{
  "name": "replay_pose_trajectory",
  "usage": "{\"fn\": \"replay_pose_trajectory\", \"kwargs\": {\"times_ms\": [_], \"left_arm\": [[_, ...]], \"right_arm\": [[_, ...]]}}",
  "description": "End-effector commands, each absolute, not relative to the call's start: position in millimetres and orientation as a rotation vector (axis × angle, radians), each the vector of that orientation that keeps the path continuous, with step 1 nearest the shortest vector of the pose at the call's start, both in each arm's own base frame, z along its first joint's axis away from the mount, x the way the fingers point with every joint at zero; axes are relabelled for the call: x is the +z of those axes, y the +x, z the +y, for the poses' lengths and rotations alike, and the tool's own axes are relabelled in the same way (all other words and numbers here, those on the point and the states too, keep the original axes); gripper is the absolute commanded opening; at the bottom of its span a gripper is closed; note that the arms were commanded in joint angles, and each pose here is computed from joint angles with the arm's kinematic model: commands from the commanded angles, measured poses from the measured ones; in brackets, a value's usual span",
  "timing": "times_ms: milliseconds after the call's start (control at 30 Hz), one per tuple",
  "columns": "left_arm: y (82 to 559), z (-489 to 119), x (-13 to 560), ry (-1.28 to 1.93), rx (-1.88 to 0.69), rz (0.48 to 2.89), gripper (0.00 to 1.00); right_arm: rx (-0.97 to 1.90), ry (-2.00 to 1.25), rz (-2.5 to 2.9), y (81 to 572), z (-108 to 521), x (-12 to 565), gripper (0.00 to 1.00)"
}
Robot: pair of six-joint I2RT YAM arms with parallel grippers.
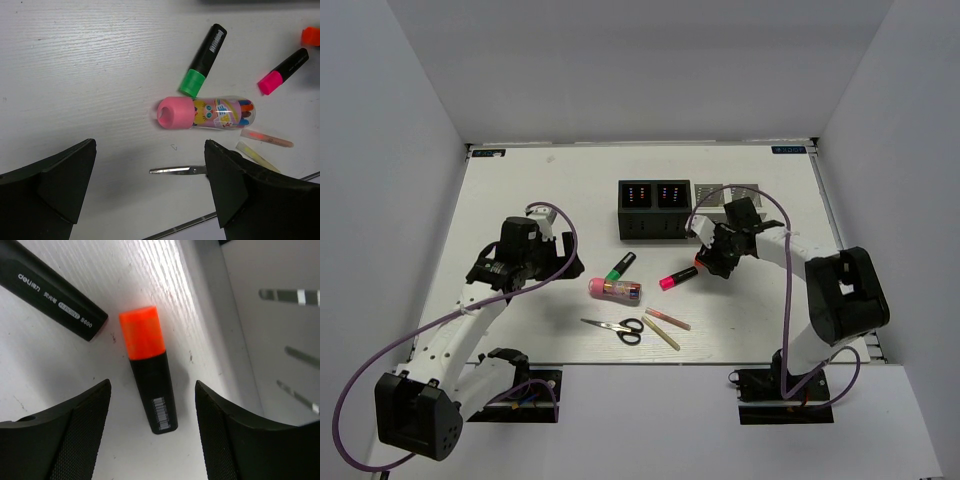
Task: Sort the stationery into containers
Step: Grab a piece of stationery with the right arm
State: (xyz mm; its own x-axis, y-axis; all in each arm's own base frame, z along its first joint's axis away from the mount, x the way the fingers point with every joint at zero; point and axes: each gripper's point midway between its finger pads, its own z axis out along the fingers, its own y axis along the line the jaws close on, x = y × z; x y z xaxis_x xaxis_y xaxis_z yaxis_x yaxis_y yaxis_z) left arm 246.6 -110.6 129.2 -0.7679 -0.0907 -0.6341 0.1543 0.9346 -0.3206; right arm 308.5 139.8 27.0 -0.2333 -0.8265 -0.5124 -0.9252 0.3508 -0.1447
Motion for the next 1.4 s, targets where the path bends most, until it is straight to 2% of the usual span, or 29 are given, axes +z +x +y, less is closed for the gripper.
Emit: {"fn": "replay_pose_trajectory", "kwargs": {"times_ms": [0,133,333,567,667,900,1133,1267,1367], "left_arm": [[252.0,-111.4,146.0,0.060,-0.473,2.358,1.00],[251.6,-110.5,146.6,0.058,-0.468,2.353,1.00],[251.6,-110.3,147.3,0.060,-0.465,2.352,1.00],[251.8,-111.0,146.6,0.057,-0.473,2.356,1.00],[251.4,-112.3,145.2,0.057,-0.479,2.363,1.00],[251.8,-108.4,142.9,0.052,-0.454,2.366,1.00],[252.0,-108.2,143.3,0.051,-0.452,2.367,1.00],[251.4,-107.5,143.8,0.054,-0.446,2.365,1.00],[251.8,-108.2,146.4,0.061,-0.449,2.356,1.00]], "right_arm": [[0.334,-1.605,2.041,312.6,153.7,35.1,0.68],[0.408,-1.679,2.070,300.5,152.7,25.6,0.65],[0.509,-1.772,2.119,273.4,148.0,20.0,0.53],[0.501,-1.755,2.136,247.9,139.4,23.8,0.53],[0.463,-1.673,2.140,263.2,144.8,27.9,0.56],[0.448,-1.471,2.281,293.1,160.4,29.1,0.56],[0.364,-1.421,2.361,290.6,155.8,7.3,0.55],[0.333,-1.384,2.416,289.1,146.1,-0.3,0.46],[0.275,-1.369,2.421,289.9,138.5,-1.4,0.29]]}}
